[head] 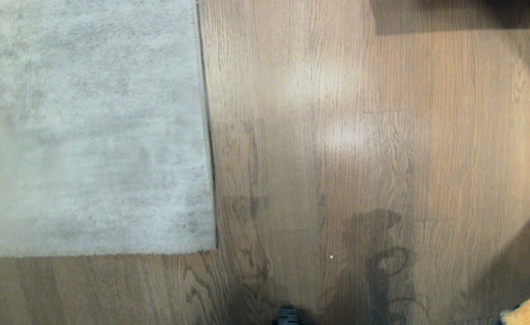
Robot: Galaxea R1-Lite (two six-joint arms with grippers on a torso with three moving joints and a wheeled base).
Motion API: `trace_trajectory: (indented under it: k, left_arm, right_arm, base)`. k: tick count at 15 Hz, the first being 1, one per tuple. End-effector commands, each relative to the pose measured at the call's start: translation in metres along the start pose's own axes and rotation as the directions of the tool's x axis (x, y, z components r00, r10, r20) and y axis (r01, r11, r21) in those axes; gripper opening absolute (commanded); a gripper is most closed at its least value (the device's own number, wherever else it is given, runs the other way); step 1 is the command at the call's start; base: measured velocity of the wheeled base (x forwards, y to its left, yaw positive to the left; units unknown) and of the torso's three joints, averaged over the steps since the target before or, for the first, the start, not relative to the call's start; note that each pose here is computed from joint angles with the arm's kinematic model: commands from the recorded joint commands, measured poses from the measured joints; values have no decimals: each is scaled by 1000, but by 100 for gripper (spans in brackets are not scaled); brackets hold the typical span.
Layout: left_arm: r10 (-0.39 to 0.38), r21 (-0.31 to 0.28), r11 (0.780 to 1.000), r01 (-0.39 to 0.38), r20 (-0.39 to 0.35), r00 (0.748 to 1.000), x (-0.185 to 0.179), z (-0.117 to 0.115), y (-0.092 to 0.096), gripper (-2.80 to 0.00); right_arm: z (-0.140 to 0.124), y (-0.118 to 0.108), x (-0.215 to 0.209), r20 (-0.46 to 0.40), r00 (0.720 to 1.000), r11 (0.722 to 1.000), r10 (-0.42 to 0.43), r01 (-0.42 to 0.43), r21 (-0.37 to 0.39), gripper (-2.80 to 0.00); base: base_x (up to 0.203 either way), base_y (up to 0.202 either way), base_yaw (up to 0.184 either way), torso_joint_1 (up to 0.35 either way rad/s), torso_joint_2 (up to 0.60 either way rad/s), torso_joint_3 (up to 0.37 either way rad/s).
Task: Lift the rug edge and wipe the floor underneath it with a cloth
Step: Lift up the carpet
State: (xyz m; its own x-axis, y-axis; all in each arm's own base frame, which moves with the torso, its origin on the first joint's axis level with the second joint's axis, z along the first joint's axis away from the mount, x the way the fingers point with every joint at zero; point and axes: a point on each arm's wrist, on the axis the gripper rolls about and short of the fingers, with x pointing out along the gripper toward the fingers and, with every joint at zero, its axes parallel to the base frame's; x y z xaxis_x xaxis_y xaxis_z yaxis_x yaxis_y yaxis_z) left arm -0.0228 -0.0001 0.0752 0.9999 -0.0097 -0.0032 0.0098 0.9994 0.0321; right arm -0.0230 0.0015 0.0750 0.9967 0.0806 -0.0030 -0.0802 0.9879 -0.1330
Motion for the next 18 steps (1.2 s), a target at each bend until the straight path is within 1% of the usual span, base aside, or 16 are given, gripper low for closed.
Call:
trace_trajectory:
  k: [1,18]
  left_arm:
    - [1,2,1000,-1,0,1000,0,0,0,-280]
    - [1,2,1000,-1,0,1000,0,0,0,-280]
  right_arm:
    - [0,0,0,-2,1000,1000,1,-1,-1,-280]
    - [0,0,0,-2,1000,1000,1,-1,-1,-280]
  base:
    - [0,0,0,0,0,0]
    - [0,0,0,0,0,0]
